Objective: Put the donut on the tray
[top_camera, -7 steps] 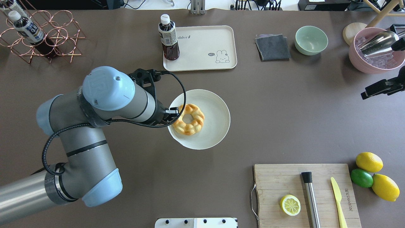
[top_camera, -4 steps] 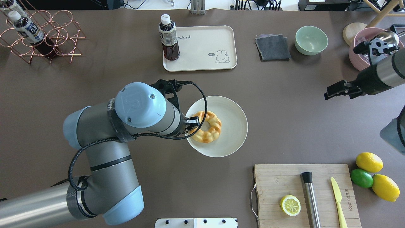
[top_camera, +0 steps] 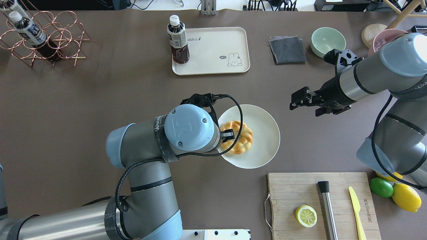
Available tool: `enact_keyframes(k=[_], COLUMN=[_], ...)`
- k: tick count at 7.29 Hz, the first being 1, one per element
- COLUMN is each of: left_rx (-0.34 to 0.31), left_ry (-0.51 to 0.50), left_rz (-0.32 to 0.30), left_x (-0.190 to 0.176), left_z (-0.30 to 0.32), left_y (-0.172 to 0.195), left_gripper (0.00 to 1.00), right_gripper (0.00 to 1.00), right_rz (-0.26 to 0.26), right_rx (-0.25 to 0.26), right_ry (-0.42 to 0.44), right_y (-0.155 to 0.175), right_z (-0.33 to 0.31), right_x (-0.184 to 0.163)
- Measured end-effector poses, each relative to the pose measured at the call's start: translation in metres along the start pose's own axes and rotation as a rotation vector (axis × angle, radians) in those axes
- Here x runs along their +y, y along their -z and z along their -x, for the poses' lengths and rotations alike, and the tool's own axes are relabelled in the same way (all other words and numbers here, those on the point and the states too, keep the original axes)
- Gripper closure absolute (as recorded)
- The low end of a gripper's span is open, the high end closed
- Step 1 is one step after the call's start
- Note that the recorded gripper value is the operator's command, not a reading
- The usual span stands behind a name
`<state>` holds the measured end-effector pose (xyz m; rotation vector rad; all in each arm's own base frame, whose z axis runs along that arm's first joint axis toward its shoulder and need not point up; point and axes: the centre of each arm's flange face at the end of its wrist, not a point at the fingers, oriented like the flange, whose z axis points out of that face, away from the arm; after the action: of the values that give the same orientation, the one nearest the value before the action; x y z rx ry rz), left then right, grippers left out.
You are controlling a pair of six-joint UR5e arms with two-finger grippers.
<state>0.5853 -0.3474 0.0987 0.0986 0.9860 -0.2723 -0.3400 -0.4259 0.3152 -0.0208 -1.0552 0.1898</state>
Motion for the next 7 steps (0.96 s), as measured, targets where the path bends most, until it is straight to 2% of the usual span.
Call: enact_keyframes(k=[2, 4, 6, 7], left_rx=[0.004, 0.006, 0.007, 0.006], left_ry=[0.002, 0.003, 0.002, 0.002], left_rz=[-0.004, -0.005, -0.008, -0.009], left_x=[0.002, 0.002, 0.000, 0.000], left_z=[-0.004, -0.004, -0.004, -0.004], left_y=[0.002, 0.004, 0.004, 0.004], left_gripper=[1.00, 1.00, 1.00, 1.00], right_gripper=[0.32, 0.42, 0.83, 1.00], right_rz=[0.000, -0.007, -0.006, -0.006], right_rx=[0.007, 0.027, 0.032, 0.031], right_ry=[-0.024, -0.015, -0.008, -0.006], right_y=[-0.018, -0.035, -0.040, -0.040], right_z=[0.015, 0.019, 0.020, 0.020], right_x=[0.028, 0.047, 0.053, 0.055])
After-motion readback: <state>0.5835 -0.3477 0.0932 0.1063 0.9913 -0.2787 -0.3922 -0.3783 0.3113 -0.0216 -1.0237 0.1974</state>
